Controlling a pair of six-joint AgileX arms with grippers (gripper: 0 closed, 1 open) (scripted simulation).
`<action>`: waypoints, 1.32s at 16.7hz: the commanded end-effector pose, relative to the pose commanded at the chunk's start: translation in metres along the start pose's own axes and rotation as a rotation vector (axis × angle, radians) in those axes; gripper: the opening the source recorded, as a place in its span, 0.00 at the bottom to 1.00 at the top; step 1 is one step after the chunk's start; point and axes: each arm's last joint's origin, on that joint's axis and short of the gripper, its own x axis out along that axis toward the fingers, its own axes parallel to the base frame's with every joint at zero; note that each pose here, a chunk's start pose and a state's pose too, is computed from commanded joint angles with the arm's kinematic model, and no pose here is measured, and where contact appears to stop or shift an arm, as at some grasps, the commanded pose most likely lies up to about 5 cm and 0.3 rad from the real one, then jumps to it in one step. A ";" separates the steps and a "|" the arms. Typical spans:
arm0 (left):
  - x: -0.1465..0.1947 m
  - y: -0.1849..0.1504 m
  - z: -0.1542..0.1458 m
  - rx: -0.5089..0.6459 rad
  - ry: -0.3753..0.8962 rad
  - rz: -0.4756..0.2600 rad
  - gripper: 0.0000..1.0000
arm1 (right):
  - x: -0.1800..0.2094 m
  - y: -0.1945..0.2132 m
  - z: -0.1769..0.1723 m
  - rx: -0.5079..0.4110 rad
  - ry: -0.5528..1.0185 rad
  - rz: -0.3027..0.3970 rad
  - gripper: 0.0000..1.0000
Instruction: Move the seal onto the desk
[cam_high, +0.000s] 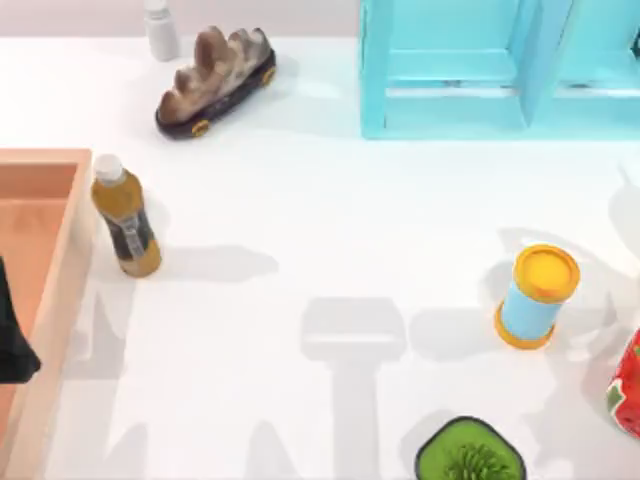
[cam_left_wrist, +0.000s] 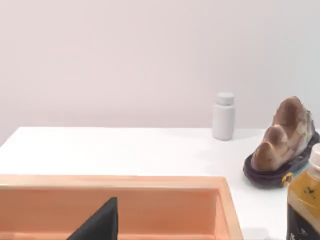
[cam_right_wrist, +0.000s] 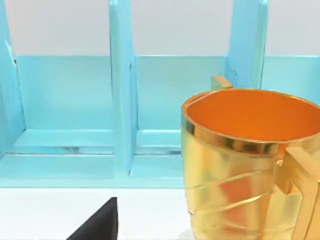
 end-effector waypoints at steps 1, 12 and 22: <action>0.000 0.000 0.000 0.000 0.000 0.000 1.00 | 0.000 0.000 0.000 0.000 0.000 0.000 1.00; 0.029 0.017 0.076 0.103 0.565 0.074 1.00 | 0.000 0.000 0.000 0.000 0.000 0.000 1.00; 0.147 0.082 0.102 0.048 1.440 0.021 1.00 | 0.000 0.000 0.000 0.000 0.000 0.000 1.00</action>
